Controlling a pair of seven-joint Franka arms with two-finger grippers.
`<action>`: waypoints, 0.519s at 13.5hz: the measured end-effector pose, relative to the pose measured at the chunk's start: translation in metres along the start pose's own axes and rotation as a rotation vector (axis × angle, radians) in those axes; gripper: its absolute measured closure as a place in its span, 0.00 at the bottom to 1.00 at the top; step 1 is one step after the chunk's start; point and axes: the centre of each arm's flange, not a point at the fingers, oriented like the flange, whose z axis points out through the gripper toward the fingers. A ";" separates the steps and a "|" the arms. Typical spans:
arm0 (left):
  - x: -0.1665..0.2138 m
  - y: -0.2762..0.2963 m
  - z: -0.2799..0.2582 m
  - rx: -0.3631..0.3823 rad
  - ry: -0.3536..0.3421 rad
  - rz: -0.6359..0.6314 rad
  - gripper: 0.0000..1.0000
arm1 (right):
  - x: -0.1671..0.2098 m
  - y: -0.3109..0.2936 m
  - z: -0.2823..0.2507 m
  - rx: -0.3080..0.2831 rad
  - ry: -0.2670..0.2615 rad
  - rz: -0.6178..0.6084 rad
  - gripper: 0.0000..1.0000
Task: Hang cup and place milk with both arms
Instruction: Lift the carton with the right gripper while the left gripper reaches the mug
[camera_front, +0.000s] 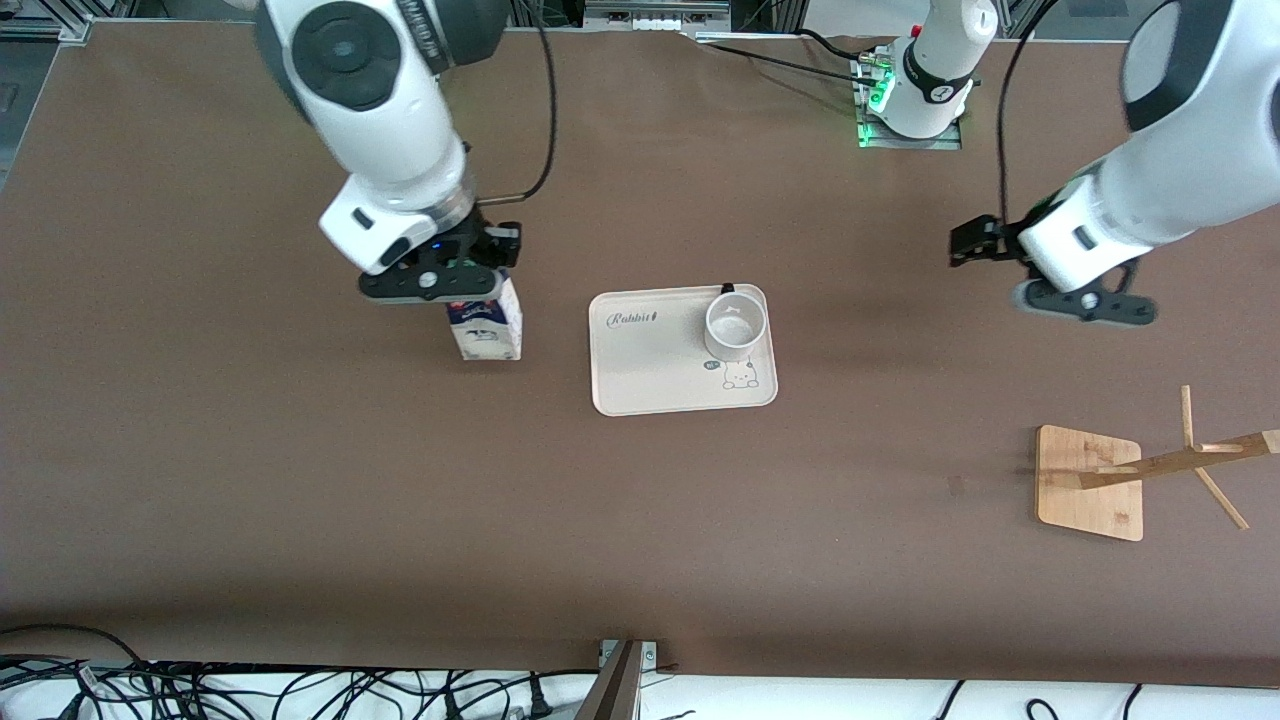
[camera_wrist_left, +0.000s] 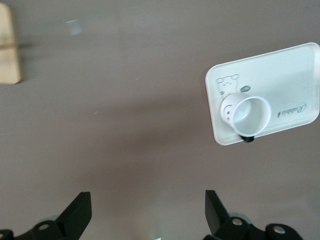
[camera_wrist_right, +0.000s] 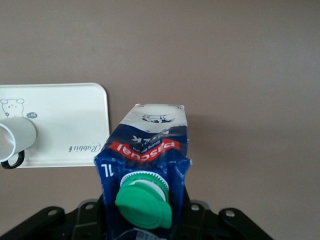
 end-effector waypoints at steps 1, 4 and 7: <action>0.009 0.014 0.018 -0.005 0.014 0.006 0.00 | 0.009 0.023 -0.003 0.013 -0.005 0.006 0.50; 0.021 0.046 0.069 -0.054 0.019 -0.017 0.00 | 0.025 0.085 -0.007 0.013 -0.031 -0.017 0.50; 0.025 0.077 0.104 -0.078 0.044 -0.002 0.00 | 0.038 0.146 0.001 0.013 -0.070 -0.047 0.50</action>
